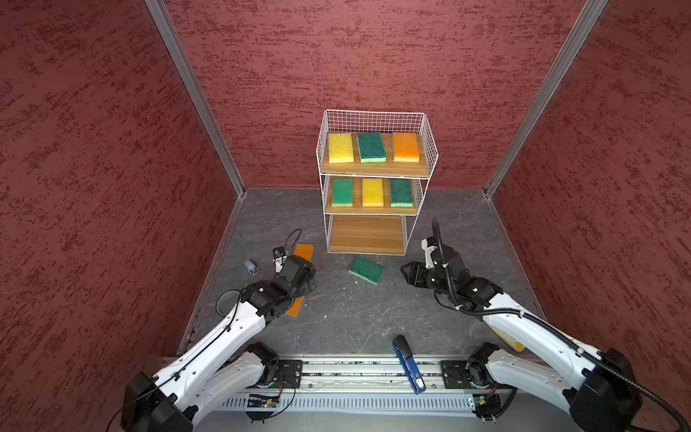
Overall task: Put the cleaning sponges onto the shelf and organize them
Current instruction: 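Withdraw the left gripper and move it over the orange floor sponge, then lower the left gripper and grasp the orange sponge nearest the robot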
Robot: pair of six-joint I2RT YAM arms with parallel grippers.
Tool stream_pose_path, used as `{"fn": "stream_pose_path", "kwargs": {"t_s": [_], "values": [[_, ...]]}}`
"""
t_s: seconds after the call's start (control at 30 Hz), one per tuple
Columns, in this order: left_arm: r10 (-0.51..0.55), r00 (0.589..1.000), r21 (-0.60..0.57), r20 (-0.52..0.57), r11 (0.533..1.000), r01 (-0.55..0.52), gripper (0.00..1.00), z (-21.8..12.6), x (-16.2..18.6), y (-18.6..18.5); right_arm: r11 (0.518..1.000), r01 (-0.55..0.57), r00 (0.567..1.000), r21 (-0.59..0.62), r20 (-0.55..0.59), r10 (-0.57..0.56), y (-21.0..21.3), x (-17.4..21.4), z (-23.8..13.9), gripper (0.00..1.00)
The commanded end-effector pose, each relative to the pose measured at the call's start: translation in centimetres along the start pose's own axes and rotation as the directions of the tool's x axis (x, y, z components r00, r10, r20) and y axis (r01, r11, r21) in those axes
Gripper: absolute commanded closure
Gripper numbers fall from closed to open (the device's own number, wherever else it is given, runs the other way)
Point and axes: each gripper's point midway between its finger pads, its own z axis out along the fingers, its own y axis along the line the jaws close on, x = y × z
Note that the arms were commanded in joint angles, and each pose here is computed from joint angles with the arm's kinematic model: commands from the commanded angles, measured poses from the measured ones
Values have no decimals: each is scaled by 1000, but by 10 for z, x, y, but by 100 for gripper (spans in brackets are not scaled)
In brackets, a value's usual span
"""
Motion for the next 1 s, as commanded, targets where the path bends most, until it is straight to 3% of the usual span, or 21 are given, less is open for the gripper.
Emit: {"fn": "stream_pose_path", "kwargs": {"t_s": [0.0, 0.3, 0.43, 0.6, 0.97], "values": [[-27, 999, 39, -26, 999, 28, 9, 15, -5, 1, 1000, -21, 999, -14, 44, 21, 8, -14, 1, 39], [91, 988, 109, -127, 991, -77, 1, 72, -15, -26, 999, -4, 997, 49, 75, 0, 6, -30, 5, 38], [113, 980, 40, -163, 993, -108, 0, 90, -23, -23, 997, 5, 997, 72, 77, -11, 5, -35, 6, 37], [153, 973, 46, -174, 988, -147, 0, 108, -31, -28, 996, 9, 997, 89, 77, -15, 1, -38, 10, 37], [125, 958, 32, -259, 992, -121, 1, 138, -41, -19, 994, -7, 998, 110, 63, 0, -9, -42, 19, 37]]}}
